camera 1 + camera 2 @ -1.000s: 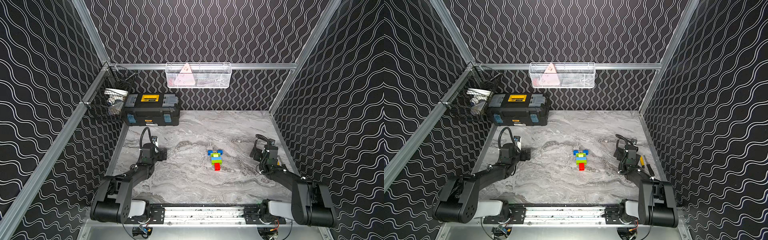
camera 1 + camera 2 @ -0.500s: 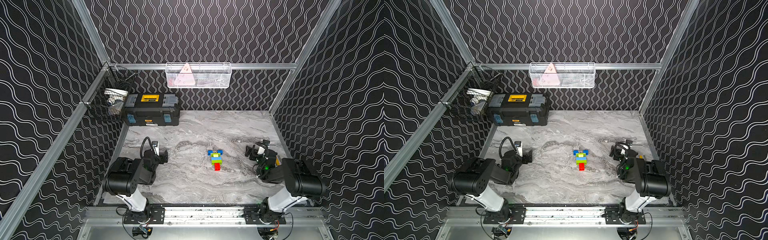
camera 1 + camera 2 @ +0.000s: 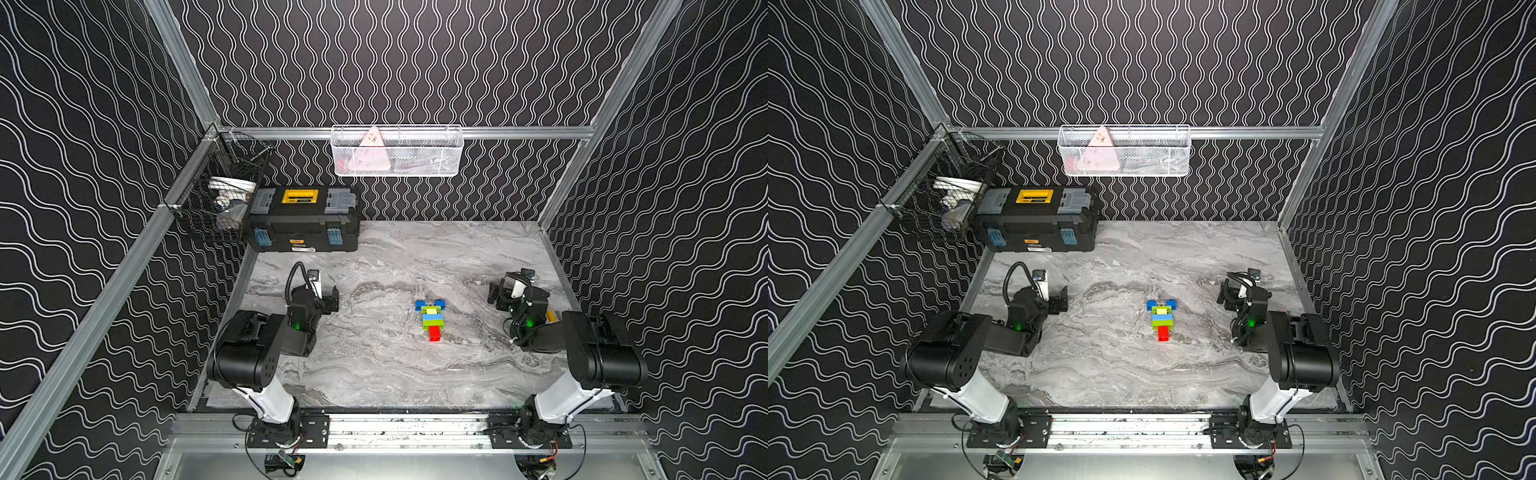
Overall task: Assemble a carrot with lego
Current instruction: Reset both arms
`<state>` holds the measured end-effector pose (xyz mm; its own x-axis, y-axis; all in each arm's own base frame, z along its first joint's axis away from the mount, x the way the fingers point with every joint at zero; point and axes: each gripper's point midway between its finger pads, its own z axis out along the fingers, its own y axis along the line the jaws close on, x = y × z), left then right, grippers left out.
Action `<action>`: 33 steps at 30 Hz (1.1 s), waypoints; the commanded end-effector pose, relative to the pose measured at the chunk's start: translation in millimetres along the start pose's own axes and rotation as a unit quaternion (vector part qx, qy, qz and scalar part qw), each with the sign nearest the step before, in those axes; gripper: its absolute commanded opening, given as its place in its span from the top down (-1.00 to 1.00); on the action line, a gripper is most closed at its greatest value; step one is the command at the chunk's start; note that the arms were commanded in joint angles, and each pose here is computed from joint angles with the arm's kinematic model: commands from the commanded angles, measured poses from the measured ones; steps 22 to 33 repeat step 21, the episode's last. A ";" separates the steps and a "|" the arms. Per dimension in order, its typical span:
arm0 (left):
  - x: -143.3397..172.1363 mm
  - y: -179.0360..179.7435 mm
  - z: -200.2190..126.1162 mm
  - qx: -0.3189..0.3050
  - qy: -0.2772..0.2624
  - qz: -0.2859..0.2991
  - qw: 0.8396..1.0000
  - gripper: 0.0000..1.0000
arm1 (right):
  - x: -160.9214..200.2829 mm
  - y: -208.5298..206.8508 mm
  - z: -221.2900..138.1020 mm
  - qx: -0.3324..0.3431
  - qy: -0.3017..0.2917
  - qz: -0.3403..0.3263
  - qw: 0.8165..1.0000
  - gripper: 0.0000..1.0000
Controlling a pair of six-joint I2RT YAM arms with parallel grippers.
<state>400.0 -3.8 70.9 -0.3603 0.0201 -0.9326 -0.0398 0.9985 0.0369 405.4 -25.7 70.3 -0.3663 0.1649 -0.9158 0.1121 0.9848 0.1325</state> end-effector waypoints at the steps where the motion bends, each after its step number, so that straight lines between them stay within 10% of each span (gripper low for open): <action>1: -4.6 1.1 -0.7 -0.003 -0.010 0.004 1.000 -0.98 | -2.5 -1.4 -0.1 0.005 -0.007 0.006 1.000 -1.00; 33: -4.9 1.6 -0.4 -0.004 -0.010 0.004 1.000 -0.98 | -2.4 0.4 -0.4 0.010 -0.006 -0.004 1.000 -1.00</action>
